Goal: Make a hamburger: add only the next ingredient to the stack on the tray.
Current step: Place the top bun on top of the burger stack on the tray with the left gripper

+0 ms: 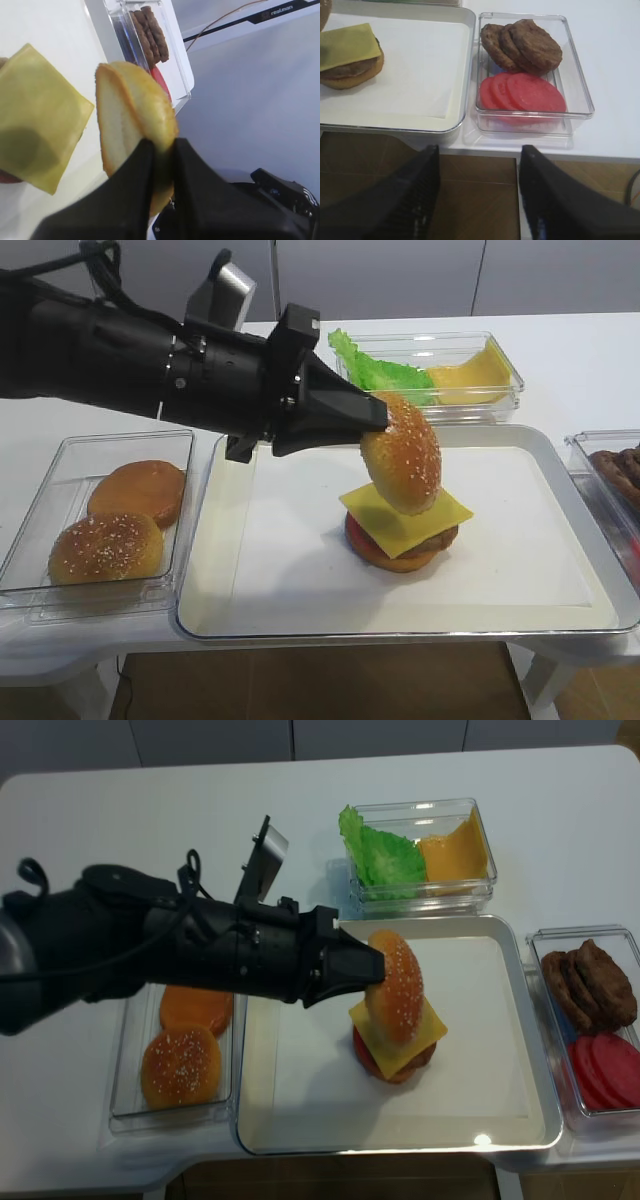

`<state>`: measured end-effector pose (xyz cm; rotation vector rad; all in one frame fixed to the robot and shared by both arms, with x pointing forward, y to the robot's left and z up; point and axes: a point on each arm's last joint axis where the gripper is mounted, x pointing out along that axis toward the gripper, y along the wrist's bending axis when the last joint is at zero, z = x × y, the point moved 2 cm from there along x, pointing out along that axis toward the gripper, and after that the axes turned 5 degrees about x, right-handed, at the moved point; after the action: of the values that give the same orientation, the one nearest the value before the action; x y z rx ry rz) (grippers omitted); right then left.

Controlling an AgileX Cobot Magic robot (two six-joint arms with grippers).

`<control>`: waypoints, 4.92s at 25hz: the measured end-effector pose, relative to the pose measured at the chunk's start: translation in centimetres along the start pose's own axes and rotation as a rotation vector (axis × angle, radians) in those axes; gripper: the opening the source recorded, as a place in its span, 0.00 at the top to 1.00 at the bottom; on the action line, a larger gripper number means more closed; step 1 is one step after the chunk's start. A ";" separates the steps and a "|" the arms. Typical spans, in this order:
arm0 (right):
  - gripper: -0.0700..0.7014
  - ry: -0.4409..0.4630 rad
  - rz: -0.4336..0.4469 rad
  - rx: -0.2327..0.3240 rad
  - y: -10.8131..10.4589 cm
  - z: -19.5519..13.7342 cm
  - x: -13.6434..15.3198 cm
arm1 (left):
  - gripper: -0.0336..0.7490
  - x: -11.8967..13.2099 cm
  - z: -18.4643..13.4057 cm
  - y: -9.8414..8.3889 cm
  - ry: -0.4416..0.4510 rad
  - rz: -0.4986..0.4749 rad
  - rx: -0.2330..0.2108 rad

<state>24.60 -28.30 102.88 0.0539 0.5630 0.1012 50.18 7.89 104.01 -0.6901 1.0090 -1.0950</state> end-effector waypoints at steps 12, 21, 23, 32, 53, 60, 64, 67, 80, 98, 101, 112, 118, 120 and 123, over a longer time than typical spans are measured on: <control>0.41 0.000 0.000 0.000 0.0 0.0 0.0 | 0.85 1.9 0.3 1.8 -0.026 -0.022 -0.077; 0.41 0.000 0.000 0.000 0.0 0.0 0.0 | 0.85 3.4 0.3 2.9 -0.042 -0.048 -0.155; 0.41 0.000 0.000 0.000 0.0 0.0 0.0 | 0.85 3.9 0.0 3.3 -0.027 -0.043 -0.163; 0.41 0.000 0.000 0.000 0.0 0.0 0.0 | 0.85 4.0 -0.1 3.5 -0.021 -0.045 -0.145; 0.41 0.000 0.000 0.002 0.0 0.0 0.0 | 0.84 4.0 -0.1 3.5 -0.023 -0.041 -0.122; 0.41 0.000 0.000 0.002 0.0 0.0 0.0 | 0.83 4.0 0.0 3.7 -0.030 -0.031 -0.120; 0.41 0.000 0.000 0.000 0.0 0.0 0.0 | 0.83 4.0 0.0 3.7 -0.034 -0.023 -0.110; 0.41 0.000 0.000 0.000 0.0 0.0 0.0 | 0.83 4.0 0.0 3.8 -0.035 -0.022 -0.101; 0.41 0.000 0.000 0.000 0.0 0.0 0.0 | 0.75 4.0 0.1 3.8 -0.038 -0.017 -0.097; 0.41 0.000 0.000 0.000 0.0 0.0 0.0 | 0.58 3.5 0.3 4.3 -0.036 0.001 -0.085; 0.41 0.000 0.000 0.000 0.0 0.0 0.0 | 0.54 3.5 0.2 4.5 -0.033 0.019 -0.076; 0.41 0.000 0.000 0.000 0.0 0.0 0.0 | 0.46 3.0 0.3 5.3 -0.017 0.064 -0.045; 0.41 0.000 0.000 0.000 0.0 0.0 0.0 | 0.46 3.0 0.2 5.4 -0.005 0.071 -0.033; 0.41 0.000 0.000 0.000 0.0 0.0 0.0 | 0.46 3.0 0.1 5.4 -0.002 0.073 -0.031; 0.41 0.000 0.000 0.000 0.0 0.0 0.0 | 0.46 3.0 0.0 5.5 0.015 0.081 -0.018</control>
<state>24.60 -28.30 102.88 0.0536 0.5630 0.1013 52.63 6.91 98.35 -0.6512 1.0519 -1.0228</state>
